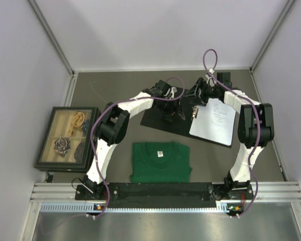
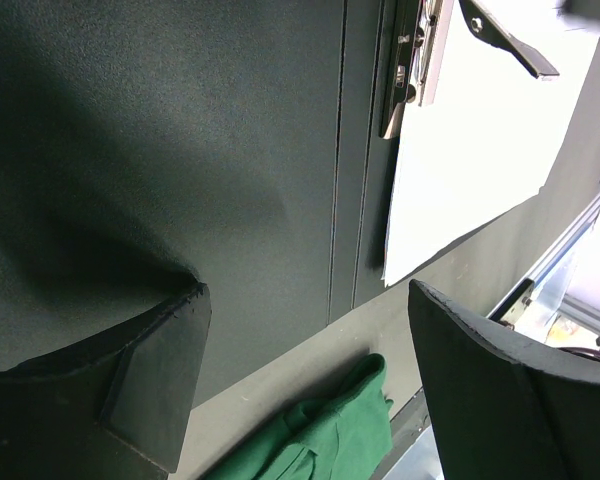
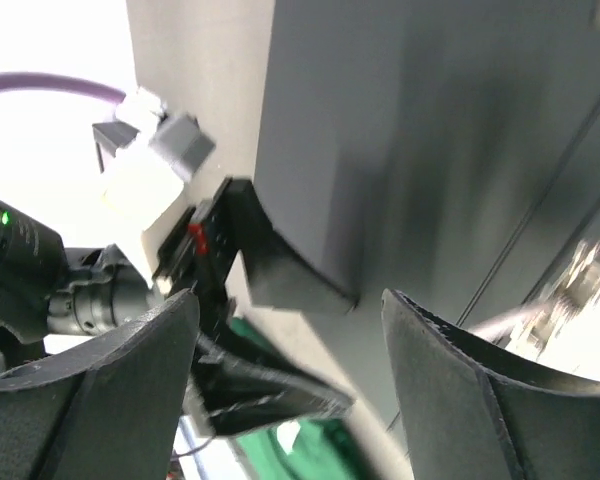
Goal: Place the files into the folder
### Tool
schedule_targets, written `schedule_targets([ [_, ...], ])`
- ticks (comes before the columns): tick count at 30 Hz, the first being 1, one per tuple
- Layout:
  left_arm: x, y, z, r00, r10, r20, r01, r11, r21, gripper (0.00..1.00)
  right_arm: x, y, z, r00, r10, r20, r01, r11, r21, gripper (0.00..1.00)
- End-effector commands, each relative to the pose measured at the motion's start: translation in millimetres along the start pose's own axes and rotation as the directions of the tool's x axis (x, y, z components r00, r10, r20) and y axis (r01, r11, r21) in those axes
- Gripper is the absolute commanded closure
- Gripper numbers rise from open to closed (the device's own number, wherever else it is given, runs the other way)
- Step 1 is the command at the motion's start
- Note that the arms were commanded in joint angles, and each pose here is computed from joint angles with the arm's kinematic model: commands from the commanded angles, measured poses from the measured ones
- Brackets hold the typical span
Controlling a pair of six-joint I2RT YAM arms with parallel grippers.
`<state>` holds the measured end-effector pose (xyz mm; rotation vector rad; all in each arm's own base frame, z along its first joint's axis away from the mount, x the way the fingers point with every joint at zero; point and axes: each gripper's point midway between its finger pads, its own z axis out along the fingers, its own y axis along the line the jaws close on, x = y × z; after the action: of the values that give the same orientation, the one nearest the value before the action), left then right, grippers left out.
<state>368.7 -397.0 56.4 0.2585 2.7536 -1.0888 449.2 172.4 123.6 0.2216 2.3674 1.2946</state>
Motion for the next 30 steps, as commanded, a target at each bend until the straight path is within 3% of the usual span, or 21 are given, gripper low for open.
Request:
schedule_targets([
  [1,-10,-9,-2,0.999,0.031,0.031,-0.031,0.999,0.029,0.16,4,11,-23,0.993,0.075,0.087,-0.084,0.990,0.115,0.27],
  [5,-9,-9,-1,0.999,0.028,0.027,-0.029,0.999,0.032,0.16,10,-4,-34,0.957,0.240,0.166,-0.273,0.936,0.223,0.32],
  [10,-9,-7,0,0.999,0.027,0.024,-0.027,0.999,0.022,0.16,6,-16,-40,0.860,0.431,0.274,-0.491,0.844,0.215,0.38],
  [11,-9,-7,1,0.999,0.031,0.022,-0.031,0.999,0.024,0.16,9,-20,-39,0.843,0.461,0.276,-0.523,0.824,0.220,0.47],
  [14,-10,-8,0,0.999,0.034,0.025,-0.034,0.999,0.027,0.16,18,-27,-31,0.779,0.573,0.255,-0.622,0.758,0.198,0.56],
  [30,-11,-9,2,0.999,0.036,0.022,-0.037,0.999,0.035,0.16,14,-46,-26,0.689,0.661,0.296,-0.717,0.682,0.146,0.55],
])
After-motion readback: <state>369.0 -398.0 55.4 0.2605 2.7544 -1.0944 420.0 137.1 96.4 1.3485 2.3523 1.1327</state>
